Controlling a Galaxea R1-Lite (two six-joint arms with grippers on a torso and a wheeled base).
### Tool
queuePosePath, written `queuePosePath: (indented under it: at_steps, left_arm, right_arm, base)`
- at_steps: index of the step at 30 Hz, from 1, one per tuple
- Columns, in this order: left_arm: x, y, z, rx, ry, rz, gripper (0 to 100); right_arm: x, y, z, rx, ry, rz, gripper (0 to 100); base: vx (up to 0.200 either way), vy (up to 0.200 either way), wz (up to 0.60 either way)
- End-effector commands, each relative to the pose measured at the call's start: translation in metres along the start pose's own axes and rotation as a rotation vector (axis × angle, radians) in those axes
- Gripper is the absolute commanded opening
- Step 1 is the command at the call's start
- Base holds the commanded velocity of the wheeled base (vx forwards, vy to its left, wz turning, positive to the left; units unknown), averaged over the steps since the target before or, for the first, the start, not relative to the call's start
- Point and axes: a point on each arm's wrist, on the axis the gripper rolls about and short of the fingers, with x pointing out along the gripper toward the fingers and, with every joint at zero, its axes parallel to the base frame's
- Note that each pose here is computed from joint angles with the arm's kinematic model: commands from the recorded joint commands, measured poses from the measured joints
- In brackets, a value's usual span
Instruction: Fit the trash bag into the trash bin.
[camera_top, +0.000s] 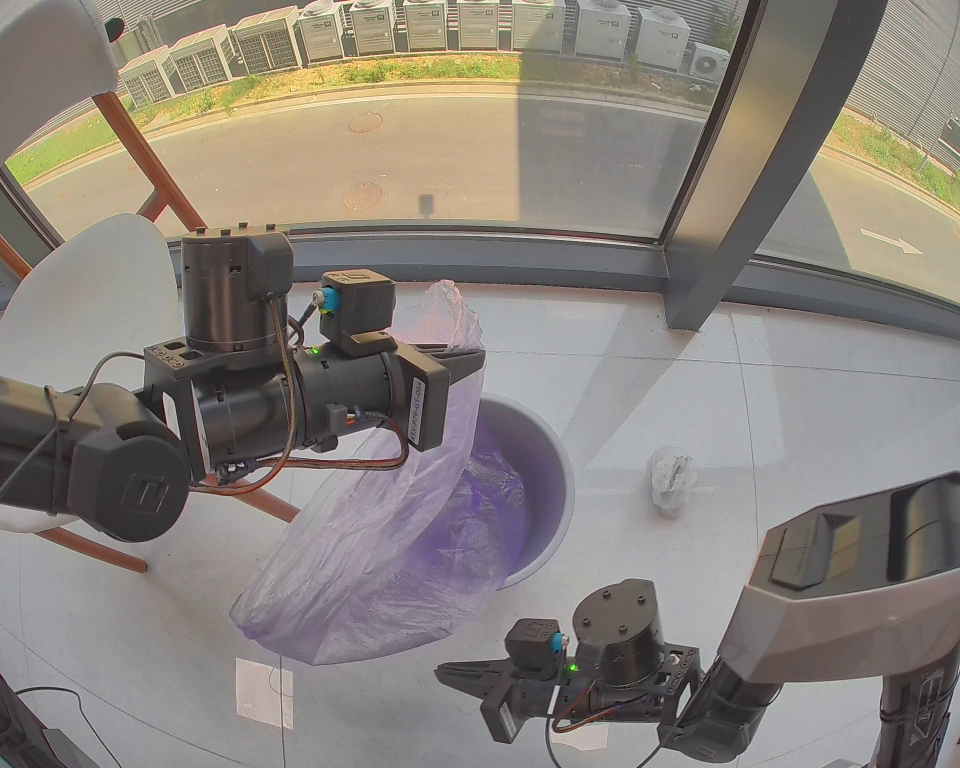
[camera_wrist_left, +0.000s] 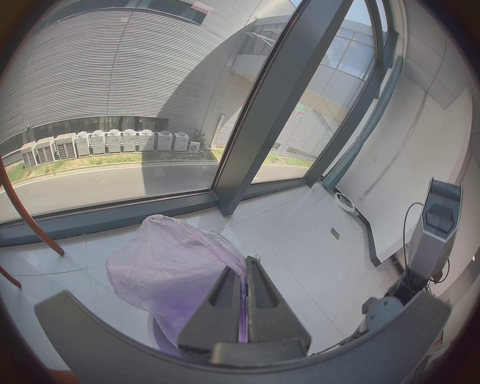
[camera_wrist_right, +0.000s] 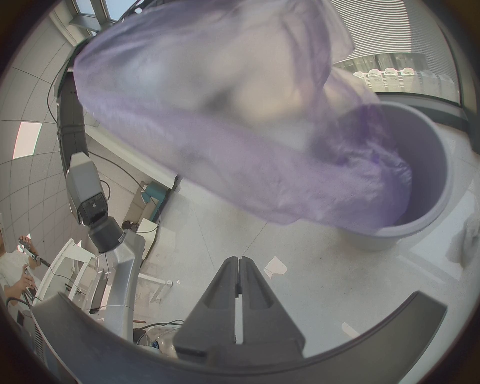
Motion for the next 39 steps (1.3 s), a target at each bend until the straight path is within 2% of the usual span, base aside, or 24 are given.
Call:
queuePosePath:
  at_steps: [1,3,7,11,14,18,26,30,34,39]
  left_arm:
    - [0.003,0.001,-0.001,-0.006,-0.001,0.001,0]
    - [0.003,0.001,-0.001,-0.006,-0.001,0.001,0]
    - [0.003,0.001,-0.003,-0.008,0.004,0.001,0]
    - [0.003,0.001,-0.003,-0.008,0.004,0.001,0]
    - [0.003,0.001,-0.002,-0.007,0.002,0.001,0]
    - [0.003,0.001,-0.003,-0.008,0.005,0.001,0]
    - [0.003,0.001,-0.003,-0.008,0.005,0.001,0]
    - [0.003,0.0,-0.004,-0.008,0.006,-0.001,0]
    - [0.003,0.001,-0.005,-0.008,0.01,0.0,0]
    - [0.003,0.0,-0.01,-0.005,0.027,-0.004,0]
  right_arm:
    - [0.022,0.004,-0.01,-0.008,0.01,0.025,0]
    - [0.028,0.003,-0.007,-0.011,-0.008,0.025,0]
    - [0.048,-0.004,0.017,-0.029,-0.128,0.011,0]
    - [0.06,-0.009,0.036,0.004,-0.214,-0.001,0]
    - [0.069,-0.022,0.047,0.017,-0.283,-0.061,0]
    - [0.076,-0.051,0.064,0.023,-0.374,-0.151,0]
    - [0.065,-0.096,0.073,0.039,-0.414,-0.259,0]
    - [0.06,-0.109,0.07,0.045,-0.41,-0.293,0]
    - [0.059,-0.101,0.066,0.055,-0.392,-0.32,0]
    - [0.064,-0.052,0.054,0.042,-0.323,-0.237,0]
  base:
    - [0.0,0.0,0.0]
    - [0.0,0.0,0.0]
    - [0.0,0.0,0.0]
    - [0.0,0.0,0.0]
    - [0.0,0.0,0.0]
    - [0.0,0.0,0.0]
    - [0.0,0.0,0.0]
    - [0.0,0.0,0.0]
    - [0.0,0.0,0.0]
    - [0.0,0.0,0.0]
